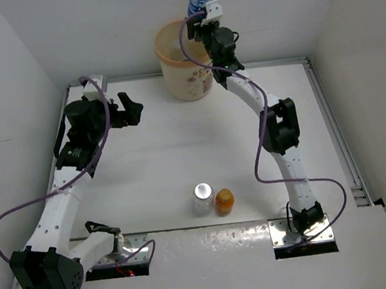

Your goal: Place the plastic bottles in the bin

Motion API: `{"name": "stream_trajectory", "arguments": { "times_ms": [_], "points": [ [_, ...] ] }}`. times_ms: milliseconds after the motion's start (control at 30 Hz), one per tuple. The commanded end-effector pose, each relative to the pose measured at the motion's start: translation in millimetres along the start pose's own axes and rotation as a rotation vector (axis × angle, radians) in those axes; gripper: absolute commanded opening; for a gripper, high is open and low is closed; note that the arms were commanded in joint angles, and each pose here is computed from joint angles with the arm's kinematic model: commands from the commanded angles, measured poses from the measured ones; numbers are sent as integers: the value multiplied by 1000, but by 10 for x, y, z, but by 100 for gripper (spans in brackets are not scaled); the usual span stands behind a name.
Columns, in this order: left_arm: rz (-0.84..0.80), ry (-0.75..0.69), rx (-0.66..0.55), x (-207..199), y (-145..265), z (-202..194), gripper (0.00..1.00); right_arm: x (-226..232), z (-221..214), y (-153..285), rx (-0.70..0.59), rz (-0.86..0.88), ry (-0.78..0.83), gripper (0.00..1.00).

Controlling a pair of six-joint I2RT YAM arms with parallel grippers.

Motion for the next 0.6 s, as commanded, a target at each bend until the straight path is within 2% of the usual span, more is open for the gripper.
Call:
{"name": "stream_trajectory", "arguments": {
  "times_ms": [0, 67, 100, 167, 267, 333, 400, 433, 467, 500, 533, 567],
  "points": [
    [-38, -13, -21, -75, -8, 89, 100, -240, 591, -102, -186, -51, 37, 72],
    [-44, -28, 32, -89, -35, 17, 100, -239, 523, -54, -171, -41, 39, 95],
    [-56, -24, 59, -108, -66, -49, 100, -242, 531, -40, -166, -40, 39, 99],
    [-63, -46, 70, -105, -61, -69, 100, -335, 703, 7, -166, -42, 24, 99],
    [-161, -81, 96, -233, -21, -137, 100, -342, 908, 55, -157, -9, 15, 99],
    [-332, -106, 157, -426, 36, -298, 100, -429, 1304, 159, -183, -11, 9, 99],
    [-526, -176, 184, -681, 187, -419, 100, -429, 1469, 302, -145, 24, -19, 99],
    [-583, -206, 187, -758, 243, -460, 100, -485, 1820, 428, -173, 32, -54, 97],
    [-625, -223, 202, -813, 296, -533, 100, -508, 1739, 517, -79, 55, -68, 95],
    [-668, -263, 210, -846, 334, -639, 100, -579, 2251, 745, -125, 86, -109, 93],
    [-744, -277, 252, -958, 437, -766, 100, -448, 1906, 890, 44, 176, -127, 88],
    [-781, -299, 268, -998, 501, -838, 100, -511, 1948, 998, 77, 194, -128, 87]
  ]
}}
Point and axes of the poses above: each gripper's point midway between its finger pads, its own y axis back along the fingers, its own x axis along the line the jaws close on, z = x × y, the point moved 4 cm from there along y, back along the fingers, and after that the axes turned 5 degrees about y, right-handed, at the moved point
